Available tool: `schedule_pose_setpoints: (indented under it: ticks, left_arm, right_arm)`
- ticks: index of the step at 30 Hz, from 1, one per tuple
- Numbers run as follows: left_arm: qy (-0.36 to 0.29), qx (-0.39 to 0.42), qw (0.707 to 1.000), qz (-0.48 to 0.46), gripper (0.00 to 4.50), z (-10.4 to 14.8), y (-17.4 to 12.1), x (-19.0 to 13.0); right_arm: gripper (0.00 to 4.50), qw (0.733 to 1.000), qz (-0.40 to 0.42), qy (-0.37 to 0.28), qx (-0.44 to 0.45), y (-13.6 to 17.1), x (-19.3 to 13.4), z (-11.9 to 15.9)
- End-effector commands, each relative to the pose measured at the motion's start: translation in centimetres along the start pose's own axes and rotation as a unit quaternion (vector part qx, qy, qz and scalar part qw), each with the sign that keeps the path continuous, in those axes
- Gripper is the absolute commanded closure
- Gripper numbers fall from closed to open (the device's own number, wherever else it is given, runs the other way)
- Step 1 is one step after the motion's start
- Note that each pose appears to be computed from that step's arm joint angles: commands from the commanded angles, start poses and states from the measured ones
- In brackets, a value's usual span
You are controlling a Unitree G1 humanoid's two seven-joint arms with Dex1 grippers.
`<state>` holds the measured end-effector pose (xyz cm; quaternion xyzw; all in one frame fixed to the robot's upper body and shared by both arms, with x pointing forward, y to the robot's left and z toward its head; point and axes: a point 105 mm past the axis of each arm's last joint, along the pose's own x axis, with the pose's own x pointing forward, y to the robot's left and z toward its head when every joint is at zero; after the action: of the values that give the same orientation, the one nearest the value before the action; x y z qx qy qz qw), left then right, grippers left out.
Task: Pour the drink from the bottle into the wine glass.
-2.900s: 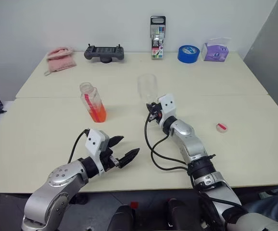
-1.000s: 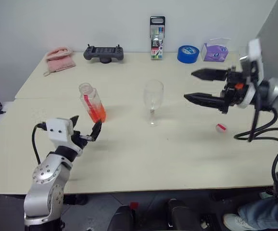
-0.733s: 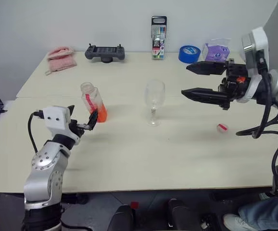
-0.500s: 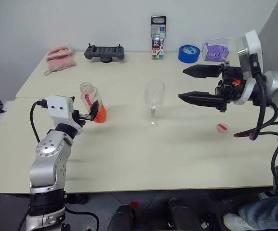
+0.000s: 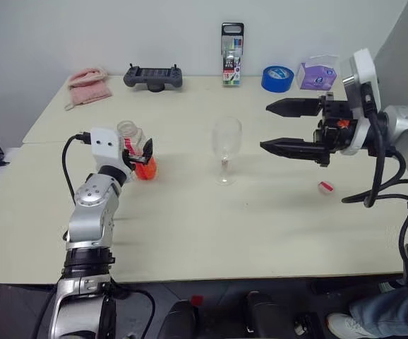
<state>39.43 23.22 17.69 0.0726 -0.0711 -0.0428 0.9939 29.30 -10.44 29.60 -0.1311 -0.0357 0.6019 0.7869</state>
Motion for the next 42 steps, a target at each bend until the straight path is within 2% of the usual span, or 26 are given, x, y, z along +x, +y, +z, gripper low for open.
schedule_pose_setpoints:
  ticks: [1, 4, 9, 11, 16, 19, 21, 23, 25, 29, 33, 36, 42]
  left_arm:
    - [-0.034, 0.01, 0.999, 0.0, 0.0, 1.6, -0.1, 0.6]
    - [-0.041, 0.007, 0.999, -0.004, 0.63, 1.8, -0.3, 0.7]
    - [-0.036, 0.005, 0.999, -0.001, 2.29, 1.3, -0.1, 0.7]
    - [-0.035, 0.006, 0.999, 0.004, 2.56, 1.3, 0.3, 0.8]
    - [-0.048, 0.019, 0.999, -0.006, 2.63, 2.3, 0.8, 1.4]
    - [-0.071, 0.034, 0.996, -0.041, 2.68, 4.4, 0.2, 2.0]
    - [-0.091, 0.075, 0.989, -0.09, 2.68, 6.4, -1.2, 2.4]
    - [-0.105, 0.142, 0.973, -0.147, 2.68, 7.7, -3.1, 2.5]
    - [-0.124, 0.157, 0.965, -0.171, 2.7, 9.1, -3.9, 2.8]
    - [-0.16, 0.239, 0.933, -0.218, 2.71, 10.9, -6.1, 3.1]
    - [-0.196, 0.272, 0.911, -0.241, 2.71, 12.7, -8.0, 3.5]
    - [-0.218, 0.329, 0.879, -0.267, 2.71, 13.3, -10.3, 3.9]
    - [-0.236, 0.393, 0.844, -0.277, 2.74, 13.6, -12.3, 4.5]
  right_arm:
    - [0.02, 0.999, -0.003, -0.007, -0.035, 0.3, -0.2, 1.2]
    - [0.0, 0.999, -0.005, -0.004, -0.032, 0.3, -0.2, 1.0]
    - [0.0, 0.999, -0.016, 0.0, -0.028, 0.3, -0.4, 0.6]
    - [0.0, 0.999, -0.03, 0.001, -0.032, 0.1, -0.5, 0.5]
    - [0.0, 0.995, -0.087, 0.006, -0.041, -0.4, -1.5, -0.4]
    - [0.0, 0.992, -0.121, 0.023, -0.033, -0.3, -2.4, -1.8]
    - [0.0, 0.991, -0.125, 0.035, -0.018, 0.4, -2.9, -2.7]
    - [0.0, 0.988, -0.147, 0.047, -0.012, 0.5, -3.3, -3.9]
    - [0.0, 0.983, -0.175, 0.048, -0.011, 0.4, -3.5, -4.7]
    - [0.0, 0.976, -0.215, -0.003, -0.012, 0.1, -3.3, -4.4]
    - [0.0, 0.975, -0.221, -0.026, -0.005, 0.5, -2.9, -4.3]
    - [0.0, 0.975, -0.223, -0.021, -0.007, 0.6, -2.4, -4.8]
    - [0.0, 0.974, -0.224, -0.025, -0.013, 0.7, -1.8, -4.7]
